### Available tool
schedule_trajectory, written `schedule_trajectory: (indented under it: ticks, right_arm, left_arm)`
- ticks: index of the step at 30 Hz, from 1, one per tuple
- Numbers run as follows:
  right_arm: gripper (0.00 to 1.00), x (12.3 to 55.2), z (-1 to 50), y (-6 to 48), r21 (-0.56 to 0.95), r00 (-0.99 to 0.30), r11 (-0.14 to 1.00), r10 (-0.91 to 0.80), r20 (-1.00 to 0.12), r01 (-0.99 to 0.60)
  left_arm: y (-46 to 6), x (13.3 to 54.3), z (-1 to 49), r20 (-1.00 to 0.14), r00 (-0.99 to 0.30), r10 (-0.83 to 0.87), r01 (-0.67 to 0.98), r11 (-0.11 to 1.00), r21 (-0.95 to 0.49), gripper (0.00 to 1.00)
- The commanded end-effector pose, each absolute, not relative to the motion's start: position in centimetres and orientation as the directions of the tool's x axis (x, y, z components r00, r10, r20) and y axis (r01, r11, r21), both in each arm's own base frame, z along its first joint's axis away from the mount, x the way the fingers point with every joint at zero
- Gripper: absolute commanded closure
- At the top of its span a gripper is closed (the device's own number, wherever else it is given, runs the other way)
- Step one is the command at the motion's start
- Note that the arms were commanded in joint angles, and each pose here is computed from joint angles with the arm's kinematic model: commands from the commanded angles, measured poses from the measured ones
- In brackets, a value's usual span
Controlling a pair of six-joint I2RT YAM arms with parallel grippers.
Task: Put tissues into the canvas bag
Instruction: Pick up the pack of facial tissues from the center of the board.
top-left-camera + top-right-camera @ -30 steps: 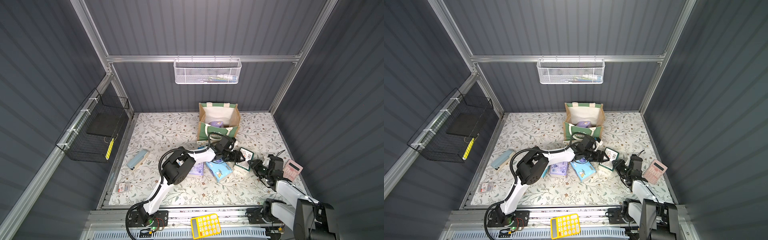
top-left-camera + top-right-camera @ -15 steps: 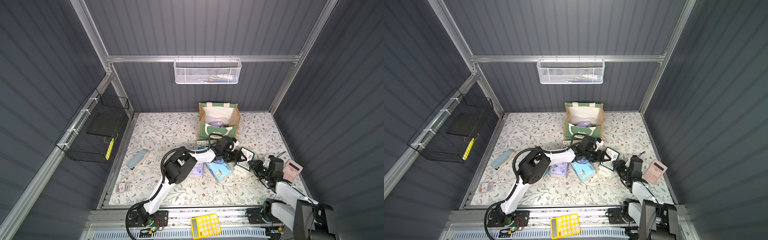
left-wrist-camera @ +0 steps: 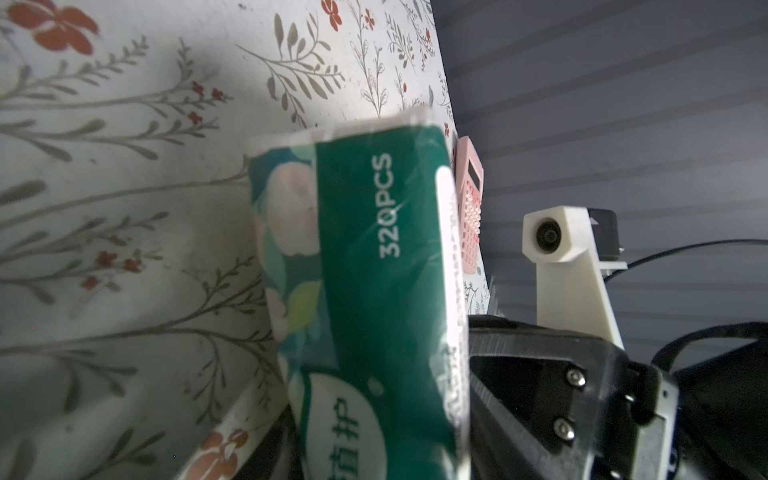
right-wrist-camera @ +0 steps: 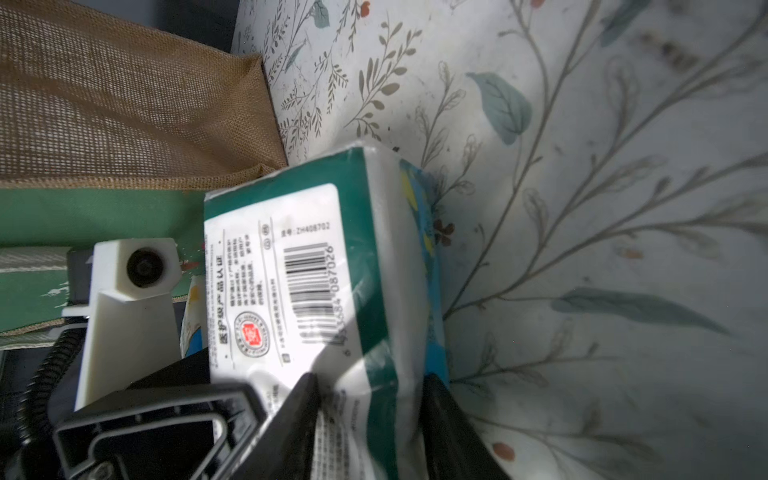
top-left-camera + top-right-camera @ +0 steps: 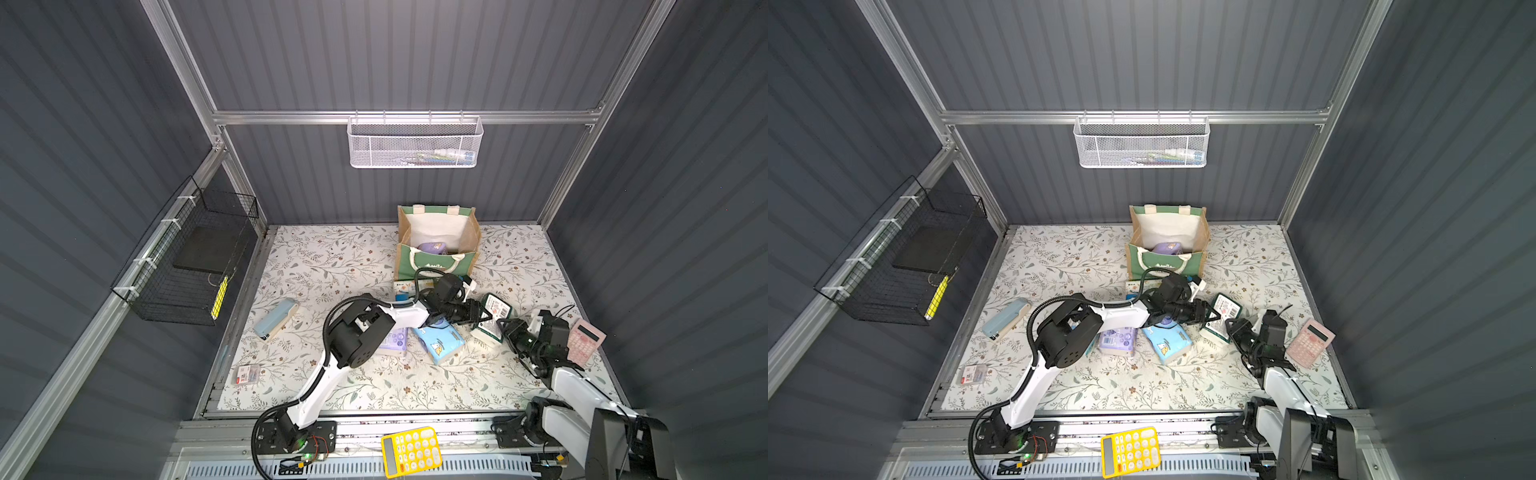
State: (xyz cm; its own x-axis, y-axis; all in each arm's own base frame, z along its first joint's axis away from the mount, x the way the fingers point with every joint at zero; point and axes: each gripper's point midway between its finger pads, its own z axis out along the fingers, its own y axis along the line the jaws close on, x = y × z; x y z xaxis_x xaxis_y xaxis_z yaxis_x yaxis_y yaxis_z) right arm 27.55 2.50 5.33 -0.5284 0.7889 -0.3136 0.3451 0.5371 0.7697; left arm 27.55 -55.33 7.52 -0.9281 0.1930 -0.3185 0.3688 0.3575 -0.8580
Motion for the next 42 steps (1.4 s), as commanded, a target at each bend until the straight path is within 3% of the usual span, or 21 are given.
schedule_trajectory:
  ticks: [1,7,18,22,31,42]
  right_arm:
    - [0.55,26.9,5.2,3.4,0.774,-0.569,0.543,0.766,-0.297,0.326]
    - [0.47,27.0,6.2,3.3,0.769,-0.570,0.566,0.752,-0.332,0.298]
    - [0.10,27.5,12.6,3.1,0.731,-0.488,0.678,0.666,-0.564,0.081]
    - [0.03,27.3,15.9,3.1,0.700,-0.433,0.714,0.631,-0.644,0.000]
    - [0.01,27.3,23.4,3.6,0.637,-0.366,0.760,0.560,-0.744,-0.132]
    - [0.08,28.9,29.3,4.2,0.617,-0.359,0.758,0.527,-0.770,-0.211]
  left_arm:
    - [-56.3,26.4,9.7,-0.355,-0.911,0.209,0.402,0.264,-0.877,0.55]
    - [-56.1,26.5,10.3,-0.371,-0.908,0.196,0.414,0.268,-0.870,0.67]
    - [-55.3,26.8,13.6,-0.439,-0.883,0.169,0.469,0.266,-0.842,0.67]
    - [-54.8,26.9,15.9,-0.481,-0.865,0.144,0.502,0.268,-0.822,0.68]
    - [-53.6,27.0,21.4,-0.560,-0.823,0.095,0.564,0.257,-0.785,0.67]
    - [-51.2,27.8,28.5,-0.667,-0.744,0.032,0.649,0.269,-0.711,0.67]
